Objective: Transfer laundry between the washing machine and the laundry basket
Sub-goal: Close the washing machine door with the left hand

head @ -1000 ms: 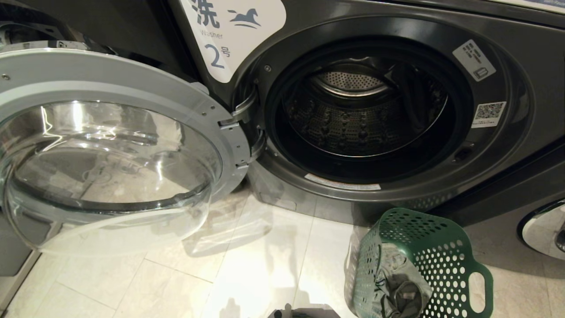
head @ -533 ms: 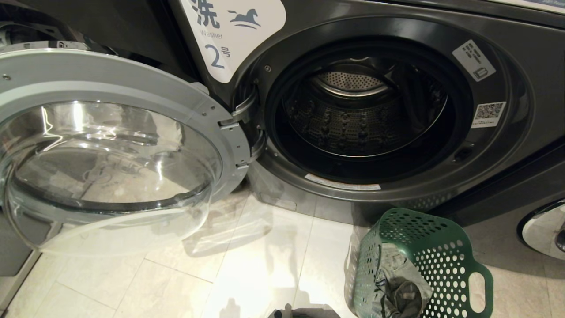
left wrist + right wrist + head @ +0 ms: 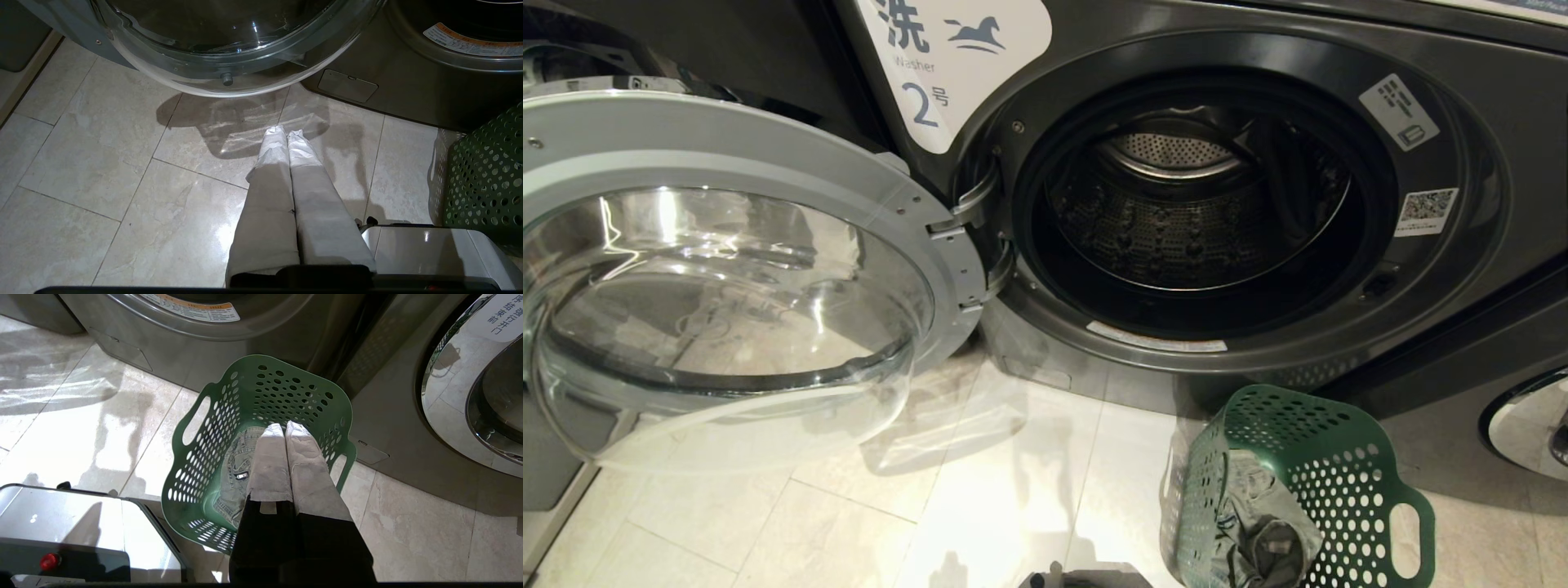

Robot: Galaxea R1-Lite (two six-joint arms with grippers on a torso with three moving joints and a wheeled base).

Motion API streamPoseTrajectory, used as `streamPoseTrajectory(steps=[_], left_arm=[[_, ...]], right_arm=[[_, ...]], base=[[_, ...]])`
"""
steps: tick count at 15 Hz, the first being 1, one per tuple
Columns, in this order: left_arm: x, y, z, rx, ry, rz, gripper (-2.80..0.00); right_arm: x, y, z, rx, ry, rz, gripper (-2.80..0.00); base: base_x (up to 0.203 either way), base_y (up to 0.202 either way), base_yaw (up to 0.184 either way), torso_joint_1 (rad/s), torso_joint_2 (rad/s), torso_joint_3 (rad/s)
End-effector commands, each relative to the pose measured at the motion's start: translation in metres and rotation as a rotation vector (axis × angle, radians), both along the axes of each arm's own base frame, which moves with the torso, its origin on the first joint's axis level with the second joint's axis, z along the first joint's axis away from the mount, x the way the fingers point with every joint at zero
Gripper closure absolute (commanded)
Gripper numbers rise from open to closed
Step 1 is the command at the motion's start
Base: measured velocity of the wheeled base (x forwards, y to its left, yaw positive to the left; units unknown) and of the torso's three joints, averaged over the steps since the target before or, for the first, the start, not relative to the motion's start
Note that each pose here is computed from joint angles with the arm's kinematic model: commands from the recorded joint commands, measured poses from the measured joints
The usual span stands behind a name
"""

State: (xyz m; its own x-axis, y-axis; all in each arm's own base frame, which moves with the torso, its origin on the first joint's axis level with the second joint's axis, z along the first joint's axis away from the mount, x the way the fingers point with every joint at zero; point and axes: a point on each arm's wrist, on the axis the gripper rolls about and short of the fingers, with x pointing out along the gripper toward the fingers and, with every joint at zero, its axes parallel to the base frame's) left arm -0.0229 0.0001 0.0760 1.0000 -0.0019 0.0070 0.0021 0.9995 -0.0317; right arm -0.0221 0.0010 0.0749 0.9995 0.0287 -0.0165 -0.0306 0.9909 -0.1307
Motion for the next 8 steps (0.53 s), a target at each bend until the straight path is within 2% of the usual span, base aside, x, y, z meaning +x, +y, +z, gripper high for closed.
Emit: streamPoseTrajectory(steps=[1, 8], left_arm=[[0.0001, 0.0, -0.0004, -0.001, 0.001, 0.0, 0.0], [0.0001, 0.0, -0.0002, -0.002, -0.001, 0.0, 0.0]], right_arm=[[-0.0006, 0.0, -0.0001, 0.0, -0.008, 0.0, 0.0], [-0.0006, -0.0001, -0.0002, 0.007, -0.007, -0.004, 0.0]], base=[[0.0, 0.0, 0.0, 0.0, 0.0, 0.0], [0.0, 0.0, 0.0, 0.0, 0.0, 0.0]])
